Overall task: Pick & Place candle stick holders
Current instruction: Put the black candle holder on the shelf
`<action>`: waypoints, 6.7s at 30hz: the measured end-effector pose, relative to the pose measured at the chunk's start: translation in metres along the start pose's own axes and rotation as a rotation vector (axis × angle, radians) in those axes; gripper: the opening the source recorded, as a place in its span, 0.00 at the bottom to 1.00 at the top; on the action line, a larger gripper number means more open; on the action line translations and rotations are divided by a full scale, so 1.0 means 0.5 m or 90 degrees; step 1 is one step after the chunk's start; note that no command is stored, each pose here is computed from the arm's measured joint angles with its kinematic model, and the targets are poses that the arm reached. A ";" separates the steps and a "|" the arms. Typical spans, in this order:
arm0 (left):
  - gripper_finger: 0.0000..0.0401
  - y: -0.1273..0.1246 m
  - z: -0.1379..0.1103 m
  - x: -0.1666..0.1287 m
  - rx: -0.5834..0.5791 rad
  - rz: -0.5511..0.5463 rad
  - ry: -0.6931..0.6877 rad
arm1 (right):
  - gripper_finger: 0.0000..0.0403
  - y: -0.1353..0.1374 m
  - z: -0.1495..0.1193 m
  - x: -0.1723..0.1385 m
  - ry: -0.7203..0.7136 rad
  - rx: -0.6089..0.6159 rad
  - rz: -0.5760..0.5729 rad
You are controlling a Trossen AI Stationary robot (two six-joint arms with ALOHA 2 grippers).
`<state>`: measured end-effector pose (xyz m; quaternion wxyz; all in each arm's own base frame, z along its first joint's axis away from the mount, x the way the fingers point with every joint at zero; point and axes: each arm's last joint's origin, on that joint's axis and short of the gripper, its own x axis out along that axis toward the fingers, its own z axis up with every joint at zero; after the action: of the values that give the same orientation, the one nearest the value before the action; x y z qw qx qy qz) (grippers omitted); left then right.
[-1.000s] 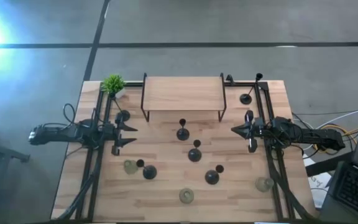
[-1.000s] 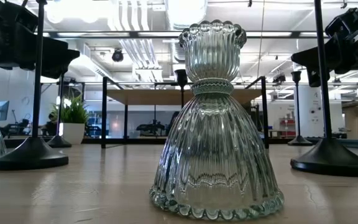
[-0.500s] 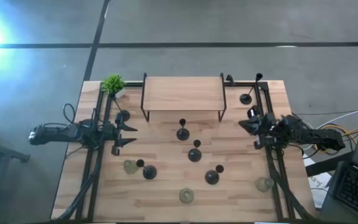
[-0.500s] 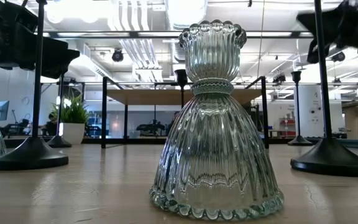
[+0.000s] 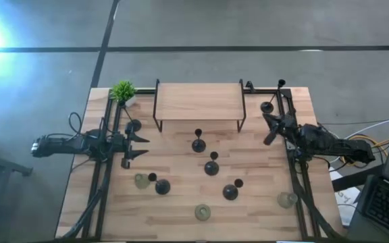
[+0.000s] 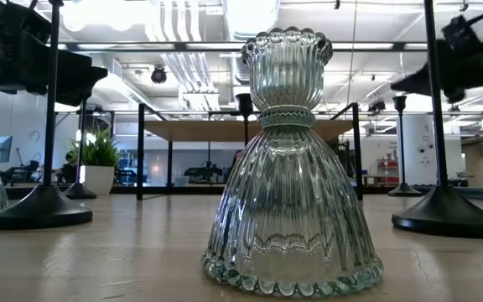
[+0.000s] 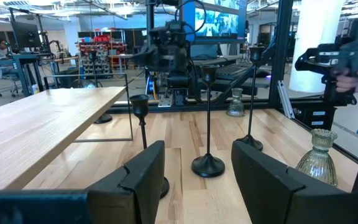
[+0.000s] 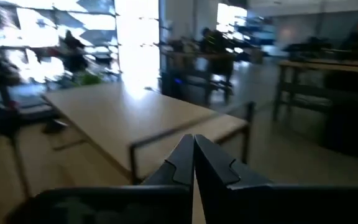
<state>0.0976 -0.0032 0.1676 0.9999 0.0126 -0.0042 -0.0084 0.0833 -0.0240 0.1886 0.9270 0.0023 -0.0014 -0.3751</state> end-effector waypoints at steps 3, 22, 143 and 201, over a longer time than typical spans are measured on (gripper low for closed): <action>0.48 0.000 0.000 0.000 0.000 0.000 0.000 | 0.05 -0.009 -0.003 -0.003 0.034 -0.018 -0.068; 0.48 0.000 0.000 0.000 0.000 0.000 0.000 | 0.43 -0.043 0.003 0.014 0.006 0.052 -0.356; 0.48 0.000 0.000 0.000 0.000 0.000 0.000 | 0.03 0.049 0.378 0.294 0.031 -0.094 0.038; 0.48 0.000 0.000 0.000 0.000 0.000 0.000 | 0.03 -0.079 0.291 0.437 0.143 0.010 0.077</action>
<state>0.0976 -0.0032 0.1676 0.9999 0.0127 -0.0041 -0.0082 0.2124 -0.2047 0.3342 0.9421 0.0516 0.0990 -0.3162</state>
